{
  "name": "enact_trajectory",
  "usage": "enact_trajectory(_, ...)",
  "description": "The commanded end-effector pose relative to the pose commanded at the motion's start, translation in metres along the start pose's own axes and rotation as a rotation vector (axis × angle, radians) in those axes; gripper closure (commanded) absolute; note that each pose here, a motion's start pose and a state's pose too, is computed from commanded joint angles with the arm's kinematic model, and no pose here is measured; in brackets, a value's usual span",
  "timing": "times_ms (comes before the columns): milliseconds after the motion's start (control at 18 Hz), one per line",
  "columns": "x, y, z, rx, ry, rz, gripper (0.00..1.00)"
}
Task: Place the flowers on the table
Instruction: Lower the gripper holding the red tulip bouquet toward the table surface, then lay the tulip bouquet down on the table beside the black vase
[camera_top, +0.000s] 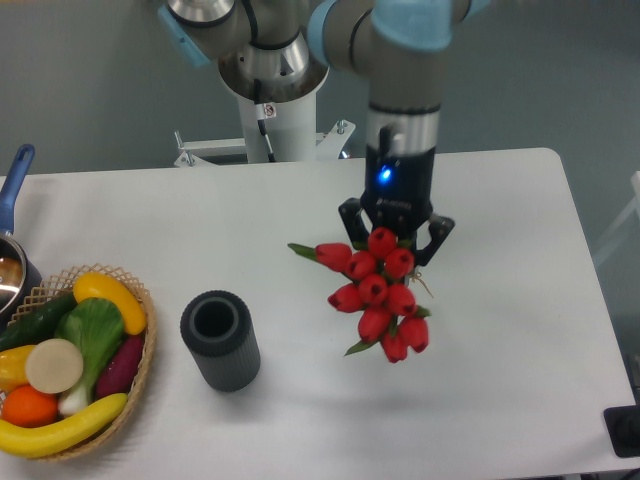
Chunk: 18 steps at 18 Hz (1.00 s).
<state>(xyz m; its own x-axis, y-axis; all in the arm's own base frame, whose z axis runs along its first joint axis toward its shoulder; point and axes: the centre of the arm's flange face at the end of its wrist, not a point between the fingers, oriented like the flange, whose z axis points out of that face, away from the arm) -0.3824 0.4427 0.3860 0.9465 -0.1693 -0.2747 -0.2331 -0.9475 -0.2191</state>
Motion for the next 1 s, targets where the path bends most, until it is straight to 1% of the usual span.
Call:
enact_trajectory(56, 0.002, 0.003, 0.006, -0.05, 0.009, 0.025, 0.62)
enact_trajectory(167, 0.009, 0.006, 0.028, -0.137, 0.037, 0.045, 0.62)
enact_trajectory(333, 0.022, 0.007, 0.072, -0.278, 0.068, 0.089, 0.62)
enact_trajectory(444, 0.025, 0.006, 0.095, -0.347, 0.079, 0.115, 0.62)
enact_trajectory(611, 0.03, 0.005, 0.128, -0.42, 0.094, 0.142, 0.62)
enact_trajectory(722, 0.036, 0.002, 0.142, -0.459, 0.098, 0.163, 0.62)
enact_trajectory(833, 0.037, 0.003, 0.153, -0.468, 0.112, 0.159, 0.62)
enact_trajectory(944, 0.039, 0.001, 0.156, -0.467, 0.115, 0.166, 0.61)
enact_trajectory(1000, 0.041, 0.001, 0.159, -0.467, 0.122, 0.166, 0.58)
